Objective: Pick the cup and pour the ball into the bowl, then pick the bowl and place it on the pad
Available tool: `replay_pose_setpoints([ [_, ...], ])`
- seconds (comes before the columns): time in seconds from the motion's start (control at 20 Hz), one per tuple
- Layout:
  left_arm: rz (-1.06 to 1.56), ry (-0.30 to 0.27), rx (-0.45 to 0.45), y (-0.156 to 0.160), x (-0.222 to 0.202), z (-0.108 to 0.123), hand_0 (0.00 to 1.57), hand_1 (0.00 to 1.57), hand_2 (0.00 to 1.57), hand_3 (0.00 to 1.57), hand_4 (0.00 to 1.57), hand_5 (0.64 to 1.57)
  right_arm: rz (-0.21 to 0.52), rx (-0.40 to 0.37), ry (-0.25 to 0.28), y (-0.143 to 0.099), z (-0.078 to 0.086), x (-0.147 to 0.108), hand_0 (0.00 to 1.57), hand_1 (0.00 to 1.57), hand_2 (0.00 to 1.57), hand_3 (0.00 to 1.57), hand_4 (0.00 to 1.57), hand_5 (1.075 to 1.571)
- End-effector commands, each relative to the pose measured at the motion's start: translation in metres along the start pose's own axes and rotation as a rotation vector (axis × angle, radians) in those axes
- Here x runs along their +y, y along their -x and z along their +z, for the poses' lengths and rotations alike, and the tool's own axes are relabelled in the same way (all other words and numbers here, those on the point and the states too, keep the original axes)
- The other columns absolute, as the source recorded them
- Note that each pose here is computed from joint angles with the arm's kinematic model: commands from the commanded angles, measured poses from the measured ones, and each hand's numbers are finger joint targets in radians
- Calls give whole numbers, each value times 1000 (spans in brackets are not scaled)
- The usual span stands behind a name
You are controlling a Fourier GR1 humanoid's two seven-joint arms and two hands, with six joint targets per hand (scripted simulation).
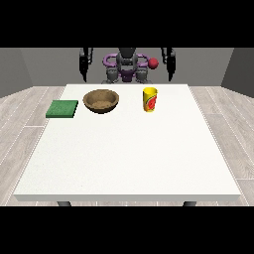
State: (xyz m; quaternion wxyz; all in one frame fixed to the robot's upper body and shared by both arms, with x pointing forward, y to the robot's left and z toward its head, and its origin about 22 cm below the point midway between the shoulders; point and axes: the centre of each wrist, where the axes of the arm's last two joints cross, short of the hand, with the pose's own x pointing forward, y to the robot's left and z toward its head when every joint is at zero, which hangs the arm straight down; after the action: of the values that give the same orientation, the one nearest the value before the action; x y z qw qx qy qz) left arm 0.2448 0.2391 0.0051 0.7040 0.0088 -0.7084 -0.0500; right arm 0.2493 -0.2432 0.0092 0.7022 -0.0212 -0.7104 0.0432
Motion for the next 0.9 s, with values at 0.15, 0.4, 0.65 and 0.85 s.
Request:
replay_pose_setpoints([
  [0.15,-17,-11,-17,-24,9,0,0,0,0,0,664,1566,25,-16,11,-24,0,-11,0,0,0,0,875,1533],
  [0.4,237,-61,183,-29,-20,17,0,0,0,0,637,1563,-165,226,81,-18,27,-14,0,0,0,0,865,1534],
  [0.65,218,-105,156,-71,-32,10,0,0,0,0,601,1563,-149,190,52,-62,39,-16,0,0,0,0,823,1528],
  [0.85,188,-108,33,-108,-39,-6,0,0,0,0,556,1555,-153,41,89,-97,31,-17,0,0,0,0,760,1548],
])
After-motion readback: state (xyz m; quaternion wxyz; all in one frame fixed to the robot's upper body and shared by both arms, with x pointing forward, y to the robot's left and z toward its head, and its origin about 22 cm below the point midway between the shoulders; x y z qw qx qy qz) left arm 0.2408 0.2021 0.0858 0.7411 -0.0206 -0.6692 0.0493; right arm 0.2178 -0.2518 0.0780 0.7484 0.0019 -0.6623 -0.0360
